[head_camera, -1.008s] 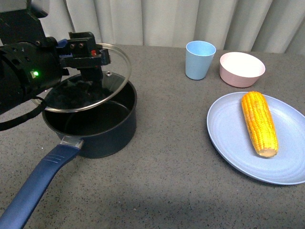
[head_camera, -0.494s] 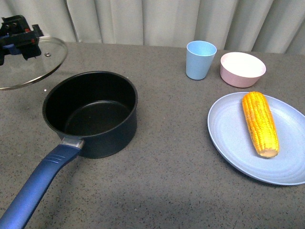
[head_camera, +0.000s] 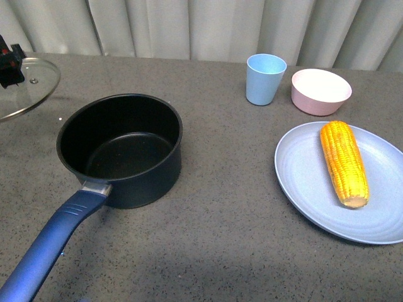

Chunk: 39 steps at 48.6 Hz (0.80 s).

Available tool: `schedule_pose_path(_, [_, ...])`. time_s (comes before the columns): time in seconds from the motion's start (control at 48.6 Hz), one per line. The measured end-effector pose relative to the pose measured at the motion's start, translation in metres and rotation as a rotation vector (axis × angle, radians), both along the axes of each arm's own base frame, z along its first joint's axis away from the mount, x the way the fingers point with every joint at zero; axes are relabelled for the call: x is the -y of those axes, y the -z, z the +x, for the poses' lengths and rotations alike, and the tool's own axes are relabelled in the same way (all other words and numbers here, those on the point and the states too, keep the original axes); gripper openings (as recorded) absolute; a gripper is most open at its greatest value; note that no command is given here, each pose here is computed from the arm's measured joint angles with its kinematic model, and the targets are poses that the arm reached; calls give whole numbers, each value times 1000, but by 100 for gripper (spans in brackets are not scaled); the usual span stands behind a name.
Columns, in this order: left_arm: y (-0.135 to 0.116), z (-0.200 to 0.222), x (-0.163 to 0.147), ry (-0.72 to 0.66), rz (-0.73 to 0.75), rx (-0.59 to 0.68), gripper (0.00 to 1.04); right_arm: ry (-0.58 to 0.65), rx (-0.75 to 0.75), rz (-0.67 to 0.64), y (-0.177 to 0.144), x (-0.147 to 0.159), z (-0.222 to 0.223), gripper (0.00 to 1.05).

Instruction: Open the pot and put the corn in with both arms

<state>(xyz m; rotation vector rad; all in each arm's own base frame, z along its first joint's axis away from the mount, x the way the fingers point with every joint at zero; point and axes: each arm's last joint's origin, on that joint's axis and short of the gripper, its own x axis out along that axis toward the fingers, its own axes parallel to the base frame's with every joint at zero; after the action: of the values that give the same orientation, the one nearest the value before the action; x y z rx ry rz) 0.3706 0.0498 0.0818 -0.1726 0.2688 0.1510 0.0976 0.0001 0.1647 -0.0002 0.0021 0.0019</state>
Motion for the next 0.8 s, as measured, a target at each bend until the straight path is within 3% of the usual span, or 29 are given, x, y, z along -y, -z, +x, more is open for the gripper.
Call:
schedule_pose_path(0.288, [53, -12, -3, -40, -27, -103, 61, 0, 0, 0, 0, 0, 0, 95])
schedule_pose_path(0.494, [71, -16, -11, -74, -28, -125, 61, 0, 0, 0, 0, 0, 0, 95])
schedule_pose_path(0.802, [76, -12, -13, -82, -15, -124, 61, 0, 0, 0, 0, 0, 0, 95])
